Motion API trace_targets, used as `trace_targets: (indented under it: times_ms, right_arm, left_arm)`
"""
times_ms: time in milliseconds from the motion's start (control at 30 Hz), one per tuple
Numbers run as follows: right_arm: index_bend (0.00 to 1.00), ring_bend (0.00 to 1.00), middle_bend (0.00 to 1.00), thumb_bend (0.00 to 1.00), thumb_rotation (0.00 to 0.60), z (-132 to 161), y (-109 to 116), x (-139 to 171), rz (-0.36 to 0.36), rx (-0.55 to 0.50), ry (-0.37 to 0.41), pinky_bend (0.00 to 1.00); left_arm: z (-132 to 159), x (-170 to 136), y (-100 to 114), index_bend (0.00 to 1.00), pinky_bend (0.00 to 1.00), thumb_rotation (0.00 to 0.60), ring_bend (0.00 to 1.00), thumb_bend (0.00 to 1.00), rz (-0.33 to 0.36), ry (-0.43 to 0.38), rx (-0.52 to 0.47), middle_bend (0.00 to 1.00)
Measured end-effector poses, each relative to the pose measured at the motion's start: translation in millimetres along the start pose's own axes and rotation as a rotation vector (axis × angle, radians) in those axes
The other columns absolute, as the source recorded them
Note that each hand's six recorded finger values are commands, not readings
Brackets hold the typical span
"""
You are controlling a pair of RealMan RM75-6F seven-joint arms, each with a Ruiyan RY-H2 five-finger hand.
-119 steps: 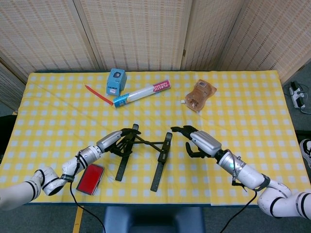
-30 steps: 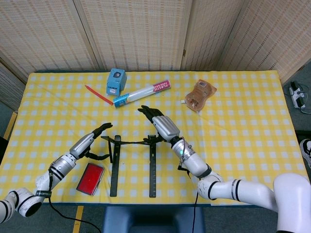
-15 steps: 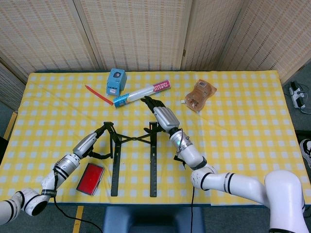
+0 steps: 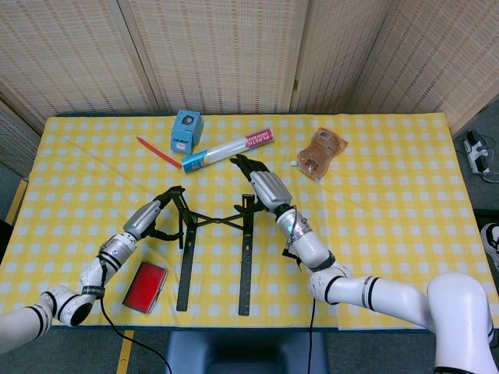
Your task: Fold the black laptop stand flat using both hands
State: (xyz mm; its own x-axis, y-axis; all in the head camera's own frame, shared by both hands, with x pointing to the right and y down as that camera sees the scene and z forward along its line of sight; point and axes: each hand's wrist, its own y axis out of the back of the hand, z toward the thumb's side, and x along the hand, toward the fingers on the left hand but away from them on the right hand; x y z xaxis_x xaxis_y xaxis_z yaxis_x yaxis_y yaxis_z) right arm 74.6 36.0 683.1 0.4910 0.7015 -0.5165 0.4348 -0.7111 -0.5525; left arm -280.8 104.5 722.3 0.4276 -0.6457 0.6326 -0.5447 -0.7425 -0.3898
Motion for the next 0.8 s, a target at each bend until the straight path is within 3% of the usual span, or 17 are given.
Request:
trace_targets:
  times_ms: [467, 800]
  right_arm:
    - [0.0, 0.04, 0.03, 0.29, 0.6, -4.2, -0.5, 8.7, 0.014, 0.003, 0.01, 0.0]
    - [0.0, 0.04, 0.03, 0.29, 0.6, -5.2, 1.4, 16.7, 0.024, 0.011, 0.022, 0.0]
  left_arm:
    - [-5.6, 17.4, -2.1, 0.02, 0.0, 0.6, 0.02, 0.27, 0.007, 0.03, 0.019, 0.05]
    - [-8.0, 36.2, -1.5, 0.13, 0.0, 0.6, 0.05, 0.27, 0.037, 0.07, 0.027, 0.1]
